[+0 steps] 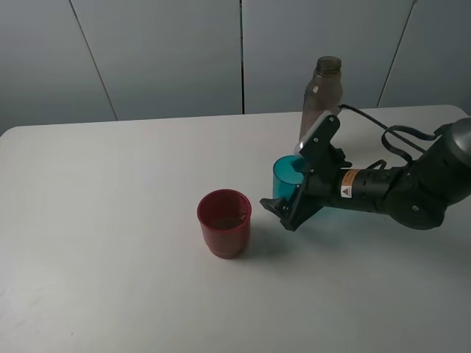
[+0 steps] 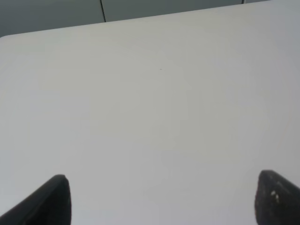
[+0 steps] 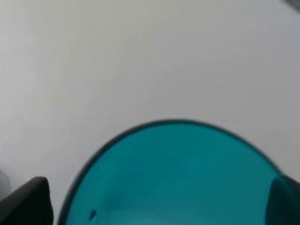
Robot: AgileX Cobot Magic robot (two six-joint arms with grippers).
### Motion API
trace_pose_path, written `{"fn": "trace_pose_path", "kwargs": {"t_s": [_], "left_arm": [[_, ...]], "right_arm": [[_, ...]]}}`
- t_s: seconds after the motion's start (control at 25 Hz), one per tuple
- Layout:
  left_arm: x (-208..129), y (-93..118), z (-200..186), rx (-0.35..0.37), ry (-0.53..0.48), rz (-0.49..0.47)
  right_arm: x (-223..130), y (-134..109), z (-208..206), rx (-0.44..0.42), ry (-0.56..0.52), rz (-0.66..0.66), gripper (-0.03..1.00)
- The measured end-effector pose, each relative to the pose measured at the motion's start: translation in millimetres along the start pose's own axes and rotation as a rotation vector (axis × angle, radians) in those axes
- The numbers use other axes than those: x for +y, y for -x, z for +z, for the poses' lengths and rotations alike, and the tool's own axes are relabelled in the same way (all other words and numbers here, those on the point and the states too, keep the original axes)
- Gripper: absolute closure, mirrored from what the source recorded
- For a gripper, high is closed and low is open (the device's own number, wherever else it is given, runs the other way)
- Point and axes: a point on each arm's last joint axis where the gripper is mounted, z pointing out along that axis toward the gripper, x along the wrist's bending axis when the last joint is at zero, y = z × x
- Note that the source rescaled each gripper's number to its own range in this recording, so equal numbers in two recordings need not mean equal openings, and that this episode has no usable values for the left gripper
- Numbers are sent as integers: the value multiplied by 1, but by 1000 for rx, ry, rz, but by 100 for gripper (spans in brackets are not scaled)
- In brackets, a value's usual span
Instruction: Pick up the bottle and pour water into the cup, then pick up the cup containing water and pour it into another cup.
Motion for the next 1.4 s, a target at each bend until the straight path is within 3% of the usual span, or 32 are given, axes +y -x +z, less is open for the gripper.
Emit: {"fn": "trace_pose_path", "kwargs": {"t_s": [0.16, 0.36, 0.52, 0.6, 0.76, 0.84, 0.96, 1.12, 1.4], "left_arm": [[0, 0, 0, 0, 0, 0], [0, 0, 0, 0, 0, 0], [0, 0, 0, 0, 0, 0], [0, 0, 0, 0, 0, 0], [0, 0, 0, 0, 0, 0], [0, 0, 0, 0, 0, 0], [0, 0, 0, 0, 0, 0], [0, 0, 0, 0, 0, 0], [0, 0, 0, 0, 0, 0]], "right_arm": [[22, 7, -14, -37, 43, -2, -3], [48, 12, -40, -81, 94, 93, -3], [64, 16, -66, -124, 84, 305, -3], [65, 18, -80, -177, 16, 441, -3], [59, 21, -114, -310, -242, 613, -3], [62, 16, -130, -280, -363, 642, -3], [75, 5, -154, -151, -453, 694, -3], [92, 2, -190, -116, -435, 730, -3], [95, -5, -266, -331, -320, 739, -3]]}}
